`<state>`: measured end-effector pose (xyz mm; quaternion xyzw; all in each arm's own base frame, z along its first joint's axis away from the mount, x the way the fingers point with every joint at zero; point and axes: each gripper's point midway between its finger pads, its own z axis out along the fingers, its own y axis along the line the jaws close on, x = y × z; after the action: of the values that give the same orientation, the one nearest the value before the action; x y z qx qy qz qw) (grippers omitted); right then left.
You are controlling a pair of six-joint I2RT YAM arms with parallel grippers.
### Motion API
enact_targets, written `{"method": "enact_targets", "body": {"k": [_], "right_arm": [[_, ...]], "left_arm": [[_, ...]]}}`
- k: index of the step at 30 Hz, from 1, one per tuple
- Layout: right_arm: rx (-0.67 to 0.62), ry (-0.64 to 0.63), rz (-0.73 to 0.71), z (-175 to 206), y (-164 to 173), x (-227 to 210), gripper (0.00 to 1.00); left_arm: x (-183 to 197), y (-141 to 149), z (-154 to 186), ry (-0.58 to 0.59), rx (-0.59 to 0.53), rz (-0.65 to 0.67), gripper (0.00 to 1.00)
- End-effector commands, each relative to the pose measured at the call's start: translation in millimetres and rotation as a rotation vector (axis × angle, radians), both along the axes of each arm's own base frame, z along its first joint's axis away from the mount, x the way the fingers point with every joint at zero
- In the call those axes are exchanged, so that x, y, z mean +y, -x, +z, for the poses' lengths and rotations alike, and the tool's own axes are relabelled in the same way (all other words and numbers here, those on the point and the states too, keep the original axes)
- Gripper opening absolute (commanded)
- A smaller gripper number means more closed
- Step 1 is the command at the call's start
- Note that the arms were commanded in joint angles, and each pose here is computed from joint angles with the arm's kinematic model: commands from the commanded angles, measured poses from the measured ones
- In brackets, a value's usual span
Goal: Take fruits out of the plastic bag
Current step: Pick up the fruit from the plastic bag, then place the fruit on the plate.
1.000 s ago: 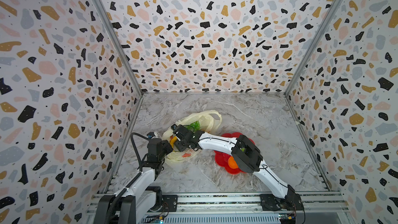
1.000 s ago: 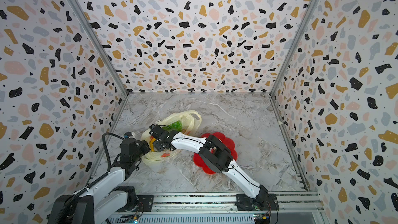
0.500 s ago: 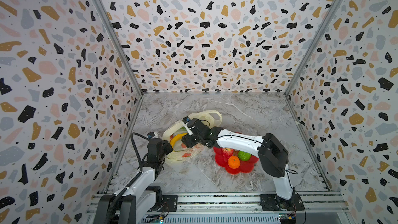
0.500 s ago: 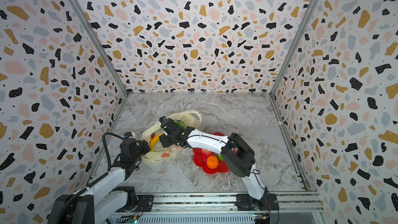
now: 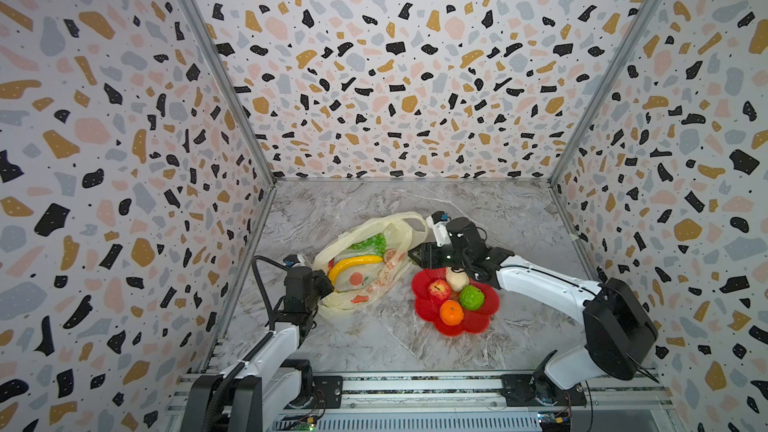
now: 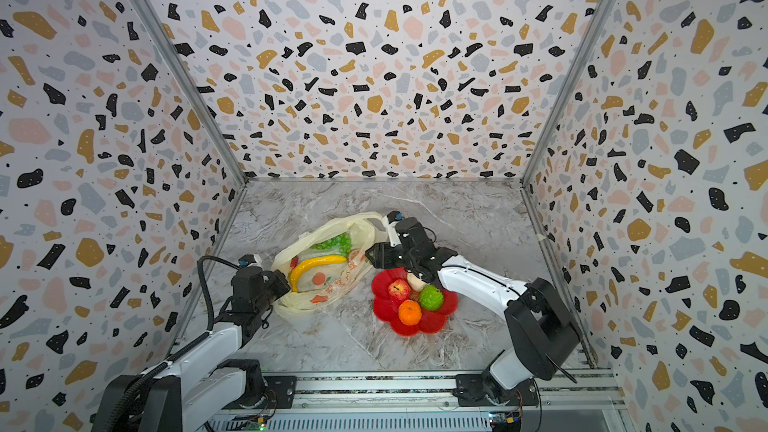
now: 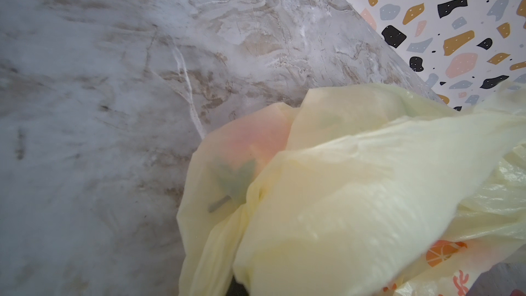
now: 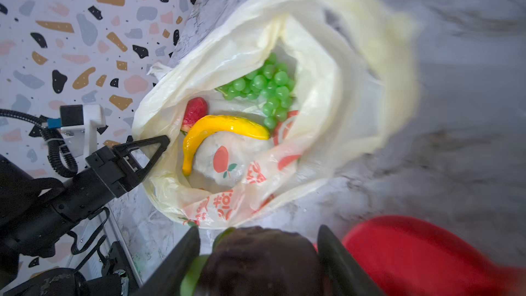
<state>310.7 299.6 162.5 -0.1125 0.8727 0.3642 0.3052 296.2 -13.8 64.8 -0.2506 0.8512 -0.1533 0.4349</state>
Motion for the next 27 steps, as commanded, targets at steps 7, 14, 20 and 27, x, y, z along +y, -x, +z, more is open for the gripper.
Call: {"method": "enact_targets", "body": {"k": [7,14,20,27], "right_arm": [[0.072,-0.11,-0.126,-10,0,-91,0.58],[0.105,-0.129,-0.204,-26,-1,-127,0.58],[0.143,-0.142,-0.229,-41,4,-130,0.58],[0.171,-0.134,-0.247,-56,7,-133,0.58]], "left_arm": [[3,-4,7,-0.01,-0.04,0.01,0.05],[3,-4,7,-0.009,-0.042,0.013,0.05],[3,-3,8,-0.011,-0.046,0.015,0.05],[3,-3,8,-0.01,-0.047,0.016,0.05]]}}
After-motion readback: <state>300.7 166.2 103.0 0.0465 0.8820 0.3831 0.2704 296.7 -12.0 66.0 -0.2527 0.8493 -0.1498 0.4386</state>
